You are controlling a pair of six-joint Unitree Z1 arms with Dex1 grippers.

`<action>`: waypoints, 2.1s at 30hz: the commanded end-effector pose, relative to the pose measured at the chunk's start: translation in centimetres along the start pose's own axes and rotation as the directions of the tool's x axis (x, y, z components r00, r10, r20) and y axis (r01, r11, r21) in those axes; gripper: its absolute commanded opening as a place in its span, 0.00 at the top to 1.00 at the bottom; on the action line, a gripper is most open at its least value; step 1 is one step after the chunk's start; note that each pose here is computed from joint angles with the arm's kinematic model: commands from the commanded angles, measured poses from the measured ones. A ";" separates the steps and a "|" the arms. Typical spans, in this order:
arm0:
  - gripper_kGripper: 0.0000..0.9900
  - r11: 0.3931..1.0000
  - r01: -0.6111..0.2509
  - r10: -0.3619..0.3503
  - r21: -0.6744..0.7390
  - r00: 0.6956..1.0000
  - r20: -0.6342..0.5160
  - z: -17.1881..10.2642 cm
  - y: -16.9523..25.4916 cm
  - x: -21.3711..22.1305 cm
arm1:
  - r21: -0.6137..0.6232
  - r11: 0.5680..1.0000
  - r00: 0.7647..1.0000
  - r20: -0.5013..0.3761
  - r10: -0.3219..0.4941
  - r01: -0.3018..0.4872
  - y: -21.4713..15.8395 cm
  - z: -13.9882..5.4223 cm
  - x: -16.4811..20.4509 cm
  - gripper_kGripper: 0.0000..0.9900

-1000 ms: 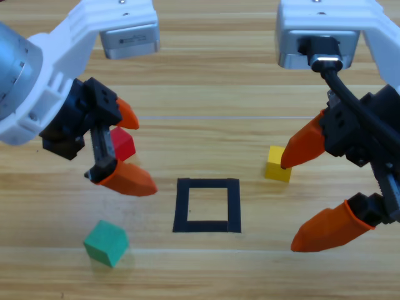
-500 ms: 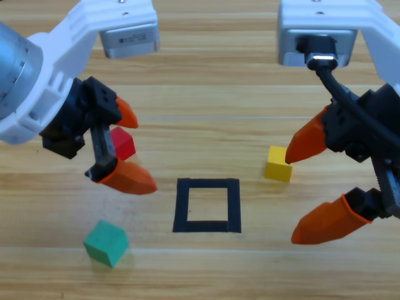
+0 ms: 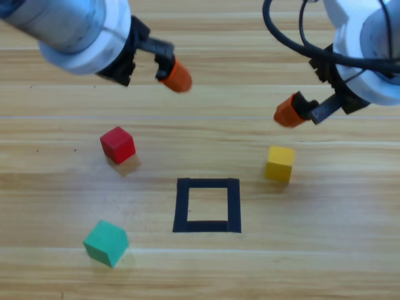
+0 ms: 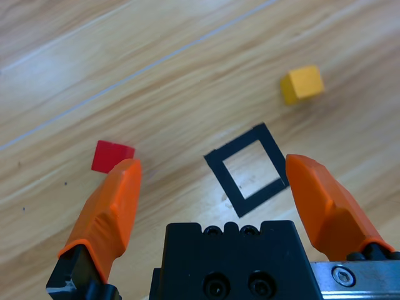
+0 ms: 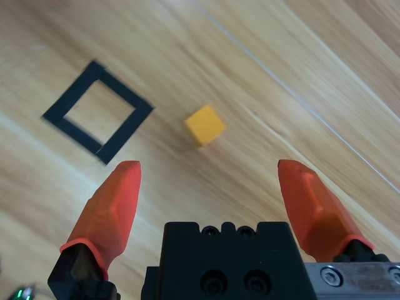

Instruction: Stack the blocks in the rectangular block: red at the bottom, yellow in the middle, green on top

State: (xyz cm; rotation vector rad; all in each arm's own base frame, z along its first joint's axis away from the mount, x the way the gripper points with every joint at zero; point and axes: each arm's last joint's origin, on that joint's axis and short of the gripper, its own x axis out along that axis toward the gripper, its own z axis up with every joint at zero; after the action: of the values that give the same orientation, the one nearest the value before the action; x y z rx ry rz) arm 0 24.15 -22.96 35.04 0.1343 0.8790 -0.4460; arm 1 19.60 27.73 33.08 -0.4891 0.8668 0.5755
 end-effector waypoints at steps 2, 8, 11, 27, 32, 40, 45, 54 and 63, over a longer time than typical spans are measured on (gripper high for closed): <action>0.00 0.940 -0.170 0.140 -0.295 0.983 -0.118 1.4 4.9 4.1 | 0.254 0.959 0.991 -0.061 -0.115 0.127 -2.0 1.3 4.6 0.03; 0.00 0.857 -0.241 0.183 -0.455 0.969 -0.167 1.0 6.8 3.8 | 0.346 0.919 0.982 -0.099 -0.162 0.187 -2.2 2.0 6.8 0.03; 0.00 0.790 -0.297 0.214 -0.537 0.954 -0.212 0.7 8.0 3.8 | 0.415 0.888 0.979 -0.121 -0.165 0.201 -2.9 2.7 8.0 0.03; 0.00 0.504 -0.605 0.230 -0.616 0.782 -0.580 3.4 9.3 15.7 | 0.646 0.663 0.839 -0.543 0.050 0.378 -4.6 6.2 24.9 0.02; 0.00 0.462 -0.611 0.206 -0.643 0.779 -0.592 3.3 9.4 16.8 | 0.644 0.660 0.830 -0.555 0.057 0.386 -4.5 5.9 25.3 0.00; 0.00 0.407 -0.614 0.191 -0.677 0.782 -0.594 3.4 9.5 19.5 | 0.640 0.649 0.803 -0.592 0.074 0.412 -3.8 5.0 25.5 0.01; 0.00 0.349 -0.617 0.167 -0.705 0.782 -0.601 3.0 9.4 20.8 | 0.646 0.626 0.791 -0.607 0.073 0.438 -3.6 4.5 25.6 0.01; 0.00 0.320 -0.632 0.154 -0.706 0.770 -0.619 2.6 10.7 21.7 | 0.639 0.619 0.776 -0.626 0.074 0.456 -2.3 4.0 24.8 0.01; 0.00 0.284 -0.655 0.148 -0.700 0.751 -0.643 1.4 11.4 22.4 | 0.639 0.620 0.728 -0.668 0.152 0.456 -1.6 2.6 24.9 0.04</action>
State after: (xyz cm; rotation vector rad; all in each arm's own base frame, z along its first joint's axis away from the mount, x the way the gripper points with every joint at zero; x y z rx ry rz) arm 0 41.93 -21.06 21.43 -0.5952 1.3644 0.6143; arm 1 36.71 34.51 16.93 0.1155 1.5467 -0.2202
